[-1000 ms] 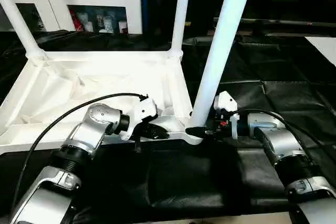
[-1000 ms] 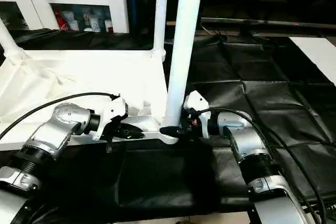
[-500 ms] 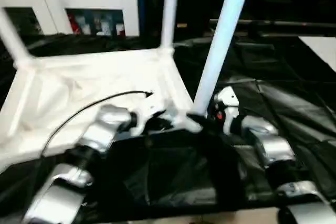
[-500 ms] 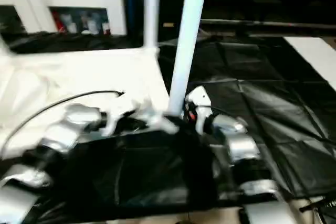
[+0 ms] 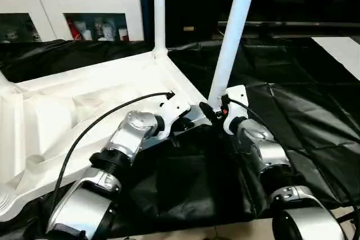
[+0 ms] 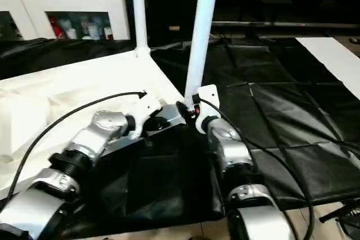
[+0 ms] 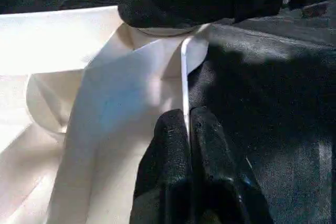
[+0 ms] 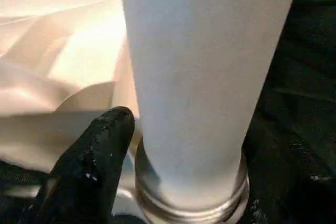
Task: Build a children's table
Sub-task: Rotate leg to tighten
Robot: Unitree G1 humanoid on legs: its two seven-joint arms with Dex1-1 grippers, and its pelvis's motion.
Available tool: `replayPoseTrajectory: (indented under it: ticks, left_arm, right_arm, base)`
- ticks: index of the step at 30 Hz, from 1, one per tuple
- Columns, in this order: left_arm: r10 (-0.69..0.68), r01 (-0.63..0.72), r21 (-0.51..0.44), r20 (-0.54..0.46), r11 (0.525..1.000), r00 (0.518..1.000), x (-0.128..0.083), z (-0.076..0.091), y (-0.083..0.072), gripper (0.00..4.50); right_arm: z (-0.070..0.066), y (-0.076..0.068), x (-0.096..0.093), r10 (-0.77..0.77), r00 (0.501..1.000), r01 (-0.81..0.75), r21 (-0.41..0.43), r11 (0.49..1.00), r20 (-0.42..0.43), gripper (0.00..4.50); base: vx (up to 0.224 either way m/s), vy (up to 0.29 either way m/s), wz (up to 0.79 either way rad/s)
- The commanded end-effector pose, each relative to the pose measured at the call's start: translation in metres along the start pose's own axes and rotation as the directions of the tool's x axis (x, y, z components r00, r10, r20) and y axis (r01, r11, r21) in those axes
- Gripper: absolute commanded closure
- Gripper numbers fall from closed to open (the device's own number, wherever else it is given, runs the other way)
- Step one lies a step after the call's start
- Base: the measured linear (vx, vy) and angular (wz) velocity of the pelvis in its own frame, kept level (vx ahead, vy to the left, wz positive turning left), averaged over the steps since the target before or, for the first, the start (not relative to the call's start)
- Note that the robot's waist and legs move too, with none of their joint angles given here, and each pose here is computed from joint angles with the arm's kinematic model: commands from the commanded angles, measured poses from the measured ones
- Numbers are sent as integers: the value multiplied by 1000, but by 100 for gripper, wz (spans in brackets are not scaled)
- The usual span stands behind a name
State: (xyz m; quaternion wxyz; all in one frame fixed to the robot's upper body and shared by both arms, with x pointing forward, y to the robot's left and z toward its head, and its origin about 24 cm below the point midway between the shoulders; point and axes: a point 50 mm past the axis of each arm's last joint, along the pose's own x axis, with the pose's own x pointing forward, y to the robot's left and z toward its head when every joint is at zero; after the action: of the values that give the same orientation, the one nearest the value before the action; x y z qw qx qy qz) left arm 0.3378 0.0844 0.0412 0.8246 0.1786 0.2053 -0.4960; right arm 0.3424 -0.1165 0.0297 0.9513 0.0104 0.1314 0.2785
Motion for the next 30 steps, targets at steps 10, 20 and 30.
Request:
replayPoseTrajectory:
  ticks: [10,20,30]
  left_arm:
    - [-377,375,60,16,925,926,-36,-17,-16,450]
    - [-436,436,20,-13,900,900,-59,-24,-8,450]
    - [-442,441,19,11,897,897,-56,-18,-9,450]
  right_arm:
    - [4,-5,-45,539,833,-552,-131,823,-122,106]
    - [4,-13,-63,646,726,-680,-112,724,-235,120]
    - [-1,-4,-62,672,712,-695,-67,716,-206,176]
  base:
    - [17,-3,1]
    - [0,0,0]
    - [0,0,0]
